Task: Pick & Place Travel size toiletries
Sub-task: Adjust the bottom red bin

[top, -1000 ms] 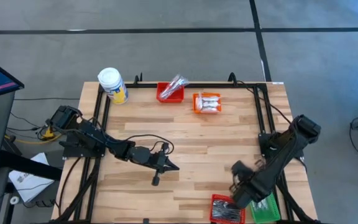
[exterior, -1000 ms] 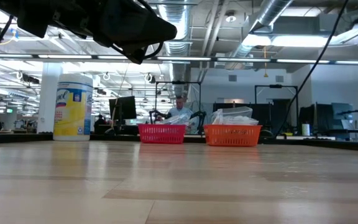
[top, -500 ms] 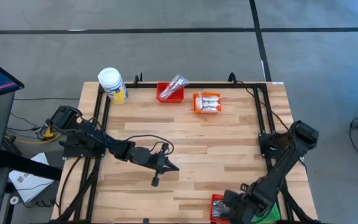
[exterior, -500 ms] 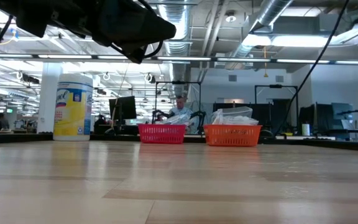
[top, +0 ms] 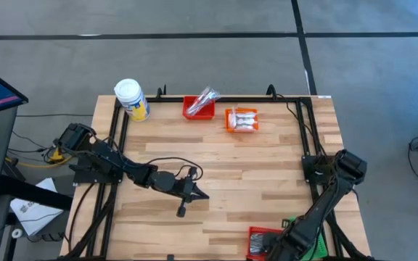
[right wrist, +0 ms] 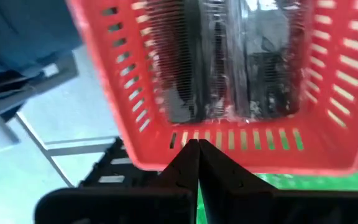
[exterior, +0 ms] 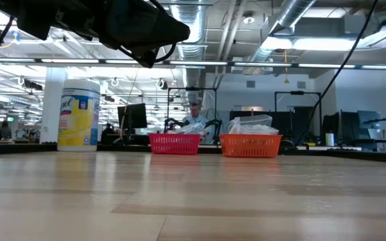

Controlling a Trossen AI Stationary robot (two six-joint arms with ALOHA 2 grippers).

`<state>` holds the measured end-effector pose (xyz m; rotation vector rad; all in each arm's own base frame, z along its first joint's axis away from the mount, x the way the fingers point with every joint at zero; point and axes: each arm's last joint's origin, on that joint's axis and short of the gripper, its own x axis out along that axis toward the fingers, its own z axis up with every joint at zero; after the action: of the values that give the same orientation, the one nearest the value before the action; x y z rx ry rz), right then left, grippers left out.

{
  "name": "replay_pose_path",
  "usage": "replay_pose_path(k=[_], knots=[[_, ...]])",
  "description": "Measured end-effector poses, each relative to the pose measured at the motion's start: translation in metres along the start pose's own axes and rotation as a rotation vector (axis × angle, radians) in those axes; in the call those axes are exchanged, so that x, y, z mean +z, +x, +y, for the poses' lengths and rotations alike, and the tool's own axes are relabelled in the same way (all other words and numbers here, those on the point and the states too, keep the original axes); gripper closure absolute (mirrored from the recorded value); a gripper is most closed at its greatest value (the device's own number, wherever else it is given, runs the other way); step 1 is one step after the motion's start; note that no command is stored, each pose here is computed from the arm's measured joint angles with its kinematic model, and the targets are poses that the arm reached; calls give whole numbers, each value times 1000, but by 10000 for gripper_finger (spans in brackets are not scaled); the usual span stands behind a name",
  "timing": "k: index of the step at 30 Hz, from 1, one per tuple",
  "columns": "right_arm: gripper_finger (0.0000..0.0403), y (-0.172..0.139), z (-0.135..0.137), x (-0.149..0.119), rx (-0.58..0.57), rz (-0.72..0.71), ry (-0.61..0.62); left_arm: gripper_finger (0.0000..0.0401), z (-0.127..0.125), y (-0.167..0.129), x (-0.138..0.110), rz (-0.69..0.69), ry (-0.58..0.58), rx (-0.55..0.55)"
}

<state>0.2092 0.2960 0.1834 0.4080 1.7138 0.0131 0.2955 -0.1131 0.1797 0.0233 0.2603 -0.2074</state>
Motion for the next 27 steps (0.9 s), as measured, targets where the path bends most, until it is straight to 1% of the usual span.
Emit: replay_pose_path(k=[6,14,17,22,25,27], knots=[[403,0,-7,-4,-53,73,49,400,0,0,0,0,0,0],[403,-3,-7,-7,-37,129,68,400,0,0,0,1,1,-1],[403,-17,-8,-7,-19,56,62,400,0,0,0,1,1,-1],[403,-44,-15,-4,-19,-136,77,400,0,0,0,1,3,-1],[403,-51,-17,1,-1,-187,78,400,0,0,0,1,19,-2],[403,-49,-15,6,18,-198,56,400,0,0,0,1,19,-5]])
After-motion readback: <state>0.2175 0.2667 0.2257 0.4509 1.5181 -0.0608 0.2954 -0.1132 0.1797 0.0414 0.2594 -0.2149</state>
